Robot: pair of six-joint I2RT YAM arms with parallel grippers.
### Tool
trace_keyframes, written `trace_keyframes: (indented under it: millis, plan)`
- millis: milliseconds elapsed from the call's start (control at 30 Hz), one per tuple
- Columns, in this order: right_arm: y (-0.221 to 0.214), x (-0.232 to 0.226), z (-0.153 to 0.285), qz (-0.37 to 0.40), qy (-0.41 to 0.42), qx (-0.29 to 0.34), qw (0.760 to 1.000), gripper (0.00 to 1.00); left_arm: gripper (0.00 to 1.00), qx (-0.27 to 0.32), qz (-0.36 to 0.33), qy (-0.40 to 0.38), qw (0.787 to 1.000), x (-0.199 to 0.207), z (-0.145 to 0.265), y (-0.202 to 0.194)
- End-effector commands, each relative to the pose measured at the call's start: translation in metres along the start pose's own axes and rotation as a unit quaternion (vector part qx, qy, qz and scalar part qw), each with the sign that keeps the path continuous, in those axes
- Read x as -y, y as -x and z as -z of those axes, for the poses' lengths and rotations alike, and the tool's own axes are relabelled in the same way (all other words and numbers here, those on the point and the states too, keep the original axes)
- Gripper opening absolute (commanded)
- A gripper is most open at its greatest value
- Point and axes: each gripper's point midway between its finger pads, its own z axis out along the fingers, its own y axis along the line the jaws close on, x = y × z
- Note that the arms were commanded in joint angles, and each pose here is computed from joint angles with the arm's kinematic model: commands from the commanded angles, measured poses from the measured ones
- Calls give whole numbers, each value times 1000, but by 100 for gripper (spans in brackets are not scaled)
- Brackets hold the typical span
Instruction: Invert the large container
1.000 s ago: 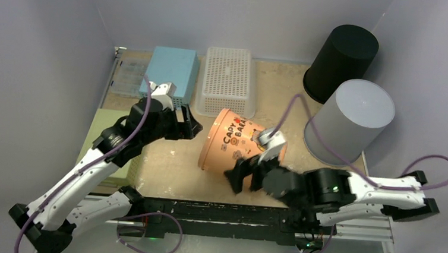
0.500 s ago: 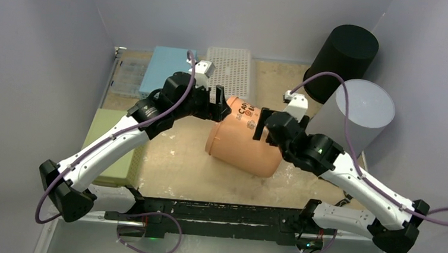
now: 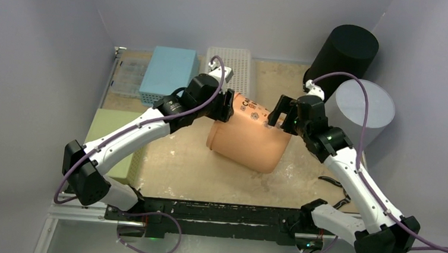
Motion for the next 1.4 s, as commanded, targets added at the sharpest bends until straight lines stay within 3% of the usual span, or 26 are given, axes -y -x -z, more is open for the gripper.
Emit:
trace_keyframes:
  millis: [0, 467, 667, 767, 1100, 1367]
  plan:
    - [0, -15, 2, -15, 67, -7, 998, 99, 48, 25, -18, -6, 1000, 11, 3, 14]
    - [-28, -14, 4, -95, 108, -32, 989, 99, 18, 15, 23, -60, 998, 36, 25, -13]
    - [-38, -17, 15, -139, 130, -38, 981, 99, 16, 11, 59, -84, 995, 48, 36, -30]
    - [-40, -4, 15, -162, 96, -28, 982, 99, 15, 10, 86, -87, 992, 48, 40, -40]
    - [-13, 45, 30, -116, -37, 37, 992, 99, 13, 11, 171, -51, 984, 34, 49, -70]
    - [-23, 54, 47, -123, -46, 25, 991, 99, 12, 30, 205, -10, 978, 15, 57, -78]
